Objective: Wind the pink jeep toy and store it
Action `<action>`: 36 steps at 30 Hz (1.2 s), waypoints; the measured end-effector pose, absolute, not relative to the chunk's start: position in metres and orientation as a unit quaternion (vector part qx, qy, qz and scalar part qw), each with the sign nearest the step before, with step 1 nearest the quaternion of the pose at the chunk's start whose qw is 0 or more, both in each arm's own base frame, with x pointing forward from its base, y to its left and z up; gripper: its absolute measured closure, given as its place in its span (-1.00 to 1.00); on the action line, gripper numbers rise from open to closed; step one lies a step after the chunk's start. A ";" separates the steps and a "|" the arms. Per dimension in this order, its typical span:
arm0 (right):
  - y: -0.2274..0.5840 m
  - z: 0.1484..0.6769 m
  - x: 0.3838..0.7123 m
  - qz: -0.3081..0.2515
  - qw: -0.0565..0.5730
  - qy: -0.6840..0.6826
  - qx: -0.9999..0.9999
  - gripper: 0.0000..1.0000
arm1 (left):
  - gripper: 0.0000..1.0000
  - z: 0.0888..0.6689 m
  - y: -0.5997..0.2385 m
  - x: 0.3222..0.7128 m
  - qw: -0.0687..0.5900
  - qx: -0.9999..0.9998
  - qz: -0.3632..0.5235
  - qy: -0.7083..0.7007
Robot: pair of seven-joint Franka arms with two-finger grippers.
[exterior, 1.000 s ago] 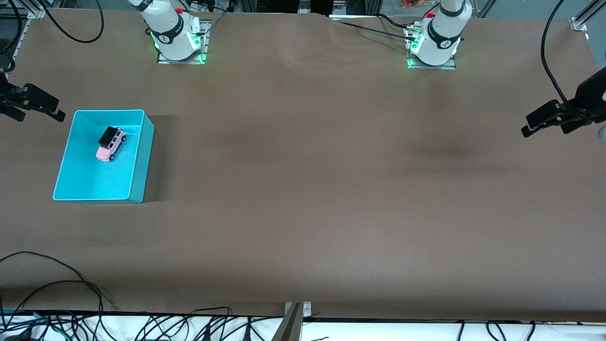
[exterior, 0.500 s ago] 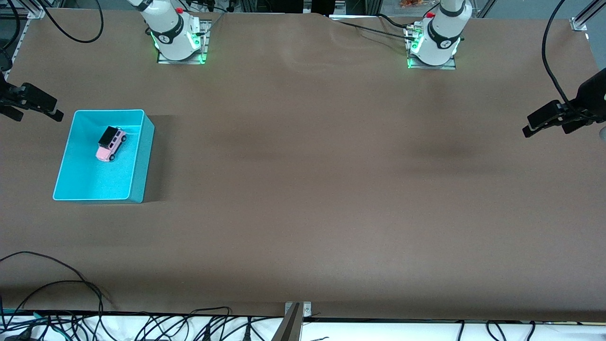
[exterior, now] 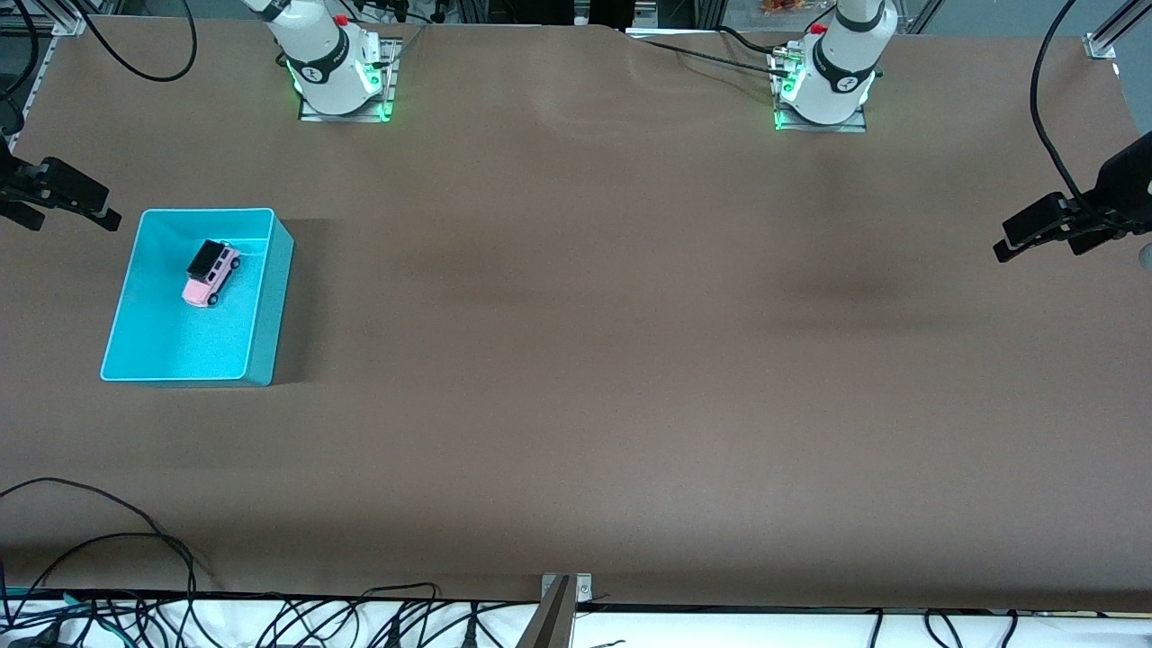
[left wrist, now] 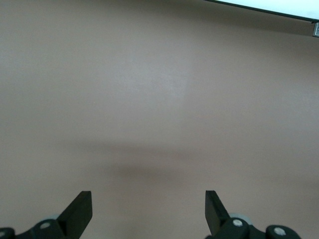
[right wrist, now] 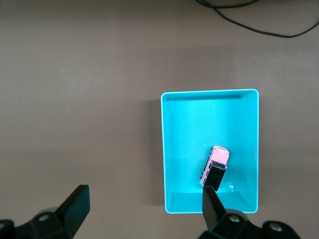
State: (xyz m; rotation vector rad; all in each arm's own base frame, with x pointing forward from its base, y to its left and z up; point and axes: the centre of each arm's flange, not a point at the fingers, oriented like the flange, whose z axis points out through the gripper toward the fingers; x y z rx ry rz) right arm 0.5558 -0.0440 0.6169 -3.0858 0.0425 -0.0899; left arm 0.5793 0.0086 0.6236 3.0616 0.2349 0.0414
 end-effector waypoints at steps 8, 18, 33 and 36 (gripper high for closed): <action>-0.044 0.617 0.556 -0.029 0.027 0.014 -0.999 -1.00 | -1.00 0.622 0.007 0.579 0.005 0.997 0.013 0.069; -0.044 0.617 0.556 -0.029 0.027 0.014 -0.999 -1.00 | -1.00 0.622 0.006 0.579 0.003 0.998 0.013 0.068; -0.044 0.619 0.556 -0.031 0.027 0.014 -0.999 -1.00 | -1.00 0.622 0.007 0.579 0.003 0.998 0.013 0.068; -0.045 0.619 0.556 -0.031 0.027 0.014 -0.999 -1.00 | -1.00 0.622 0.007 0.579 0.003 0.998 0.013 0.068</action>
